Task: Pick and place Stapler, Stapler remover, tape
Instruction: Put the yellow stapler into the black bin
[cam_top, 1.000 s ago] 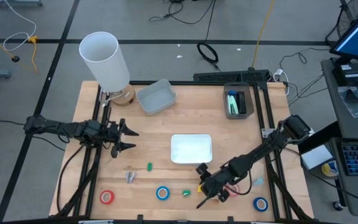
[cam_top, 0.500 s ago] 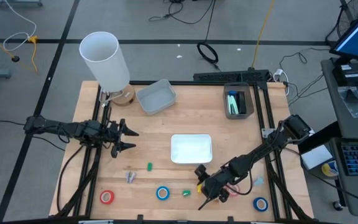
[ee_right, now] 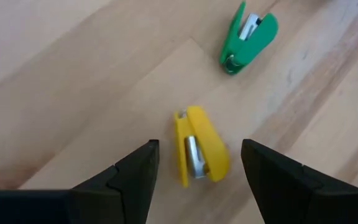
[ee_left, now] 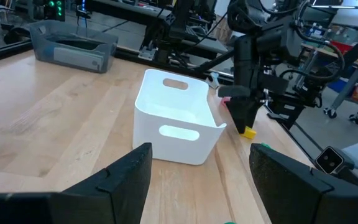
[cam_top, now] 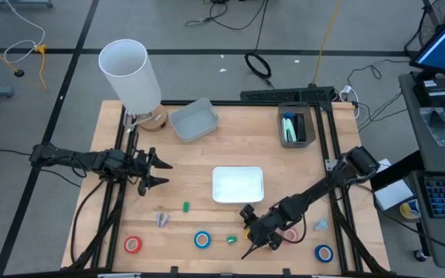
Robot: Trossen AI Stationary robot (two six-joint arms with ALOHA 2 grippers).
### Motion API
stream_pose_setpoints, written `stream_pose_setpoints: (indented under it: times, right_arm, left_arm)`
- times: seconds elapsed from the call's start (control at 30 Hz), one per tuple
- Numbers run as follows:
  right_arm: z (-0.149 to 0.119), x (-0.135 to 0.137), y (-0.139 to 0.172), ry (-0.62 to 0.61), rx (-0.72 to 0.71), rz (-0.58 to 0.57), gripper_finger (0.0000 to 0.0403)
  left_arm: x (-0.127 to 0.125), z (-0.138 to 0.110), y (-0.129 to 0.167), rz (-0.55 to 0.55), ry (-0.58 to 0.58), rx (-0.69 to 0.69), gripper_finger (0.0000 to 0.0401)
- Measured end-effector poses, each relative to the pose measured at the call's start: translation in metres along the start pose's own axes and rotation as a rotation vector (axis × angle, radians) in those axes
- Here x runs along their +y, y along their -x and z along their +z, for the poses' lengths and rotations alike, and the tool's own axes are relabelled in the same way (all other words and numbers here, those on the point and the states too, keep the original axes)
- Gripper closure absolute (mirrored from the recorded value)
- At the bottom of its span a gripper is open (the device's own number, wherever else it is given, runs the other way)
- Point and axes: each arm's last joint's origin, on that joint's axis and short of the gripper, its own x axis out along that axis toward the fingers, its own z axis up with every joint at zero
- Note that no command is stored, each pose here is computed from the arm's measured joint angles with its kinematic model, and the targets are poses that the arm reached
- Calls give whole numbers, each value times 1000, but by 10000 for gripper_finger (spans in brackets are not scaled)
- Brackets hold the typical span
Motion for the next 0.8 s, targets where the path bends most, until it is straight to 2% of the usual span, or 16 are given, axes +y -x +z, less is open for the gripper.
stream_pose_setpoints:
  times: [0.27, 0.8]
  right_arm:
    - [-3, -11, -3, -38, -21, 38, 185]
    - [-4, -10, -4, -92, -16, 51, 272]
  left_arm:
    - [0, 0, 0, 0, 1, 0, 132]
    - [0, 0, 0, 0, 2, 0, 132]
